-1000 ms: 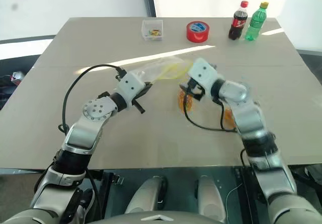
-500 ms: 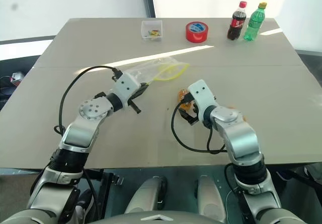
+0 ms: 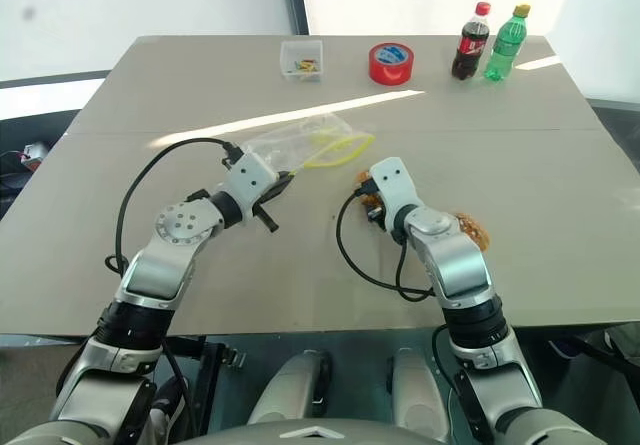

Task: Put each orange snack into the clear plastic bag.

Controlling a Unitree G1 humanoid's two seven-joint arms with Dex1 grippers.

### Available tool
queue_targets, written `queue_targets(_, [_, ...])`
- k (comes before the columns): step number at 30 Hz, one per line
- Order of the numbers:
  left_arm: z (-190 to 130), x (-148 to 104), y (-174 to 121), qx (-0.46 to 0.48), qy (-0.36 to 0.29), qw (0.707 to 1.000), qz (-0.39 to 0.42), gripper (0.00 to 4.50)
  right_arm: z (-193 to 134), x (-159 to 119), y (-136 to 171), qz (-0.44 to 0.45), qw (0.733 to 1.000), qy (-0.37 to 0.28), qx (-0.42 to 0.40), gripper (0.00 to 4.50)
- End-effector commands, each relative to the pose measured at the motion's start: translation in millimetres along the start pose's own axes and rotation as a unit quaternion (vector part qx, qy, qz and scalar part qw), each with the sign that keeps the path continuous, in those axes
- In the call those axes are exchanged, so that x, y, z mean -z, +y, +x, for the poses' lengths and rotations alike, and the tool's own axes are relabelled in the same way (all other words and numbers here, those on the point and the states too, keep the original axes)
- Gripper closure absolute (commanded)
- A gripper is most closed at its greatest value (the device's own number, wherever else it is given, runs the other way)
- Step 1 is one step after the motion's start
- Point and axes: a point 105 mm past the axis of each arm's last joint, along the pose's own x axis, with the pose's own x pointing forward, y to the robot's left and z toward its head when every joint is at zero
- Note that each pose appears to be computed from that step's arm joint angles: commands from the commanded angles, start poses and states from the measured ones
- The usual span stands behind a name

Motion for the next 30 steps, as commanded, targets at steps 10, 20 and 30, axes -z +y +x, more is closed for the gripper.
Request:
queue_targets(10, [-1.4,-18.7,-7.8,0.008,-0.039,0.999,0.018,4.5,0.0,-29.2,-1.5,-0.121,0.991,-0.054,-0.018,4.3])
queue_targets(20, [-5.8,-19.8,-24.6,0.051,-0.047,0.996,0.049,4.5,5.3,-38.7,2.9,-0.129,0.989,-0.067,-0.025,4.3])
queue_targets(30, [-5.5,-18.8,-37.5,0.077,-0.05,0.993,0.08,4.5,10.0,-44.4,6.7,-0.154,0.985,-0.071,-0.038,4.3])
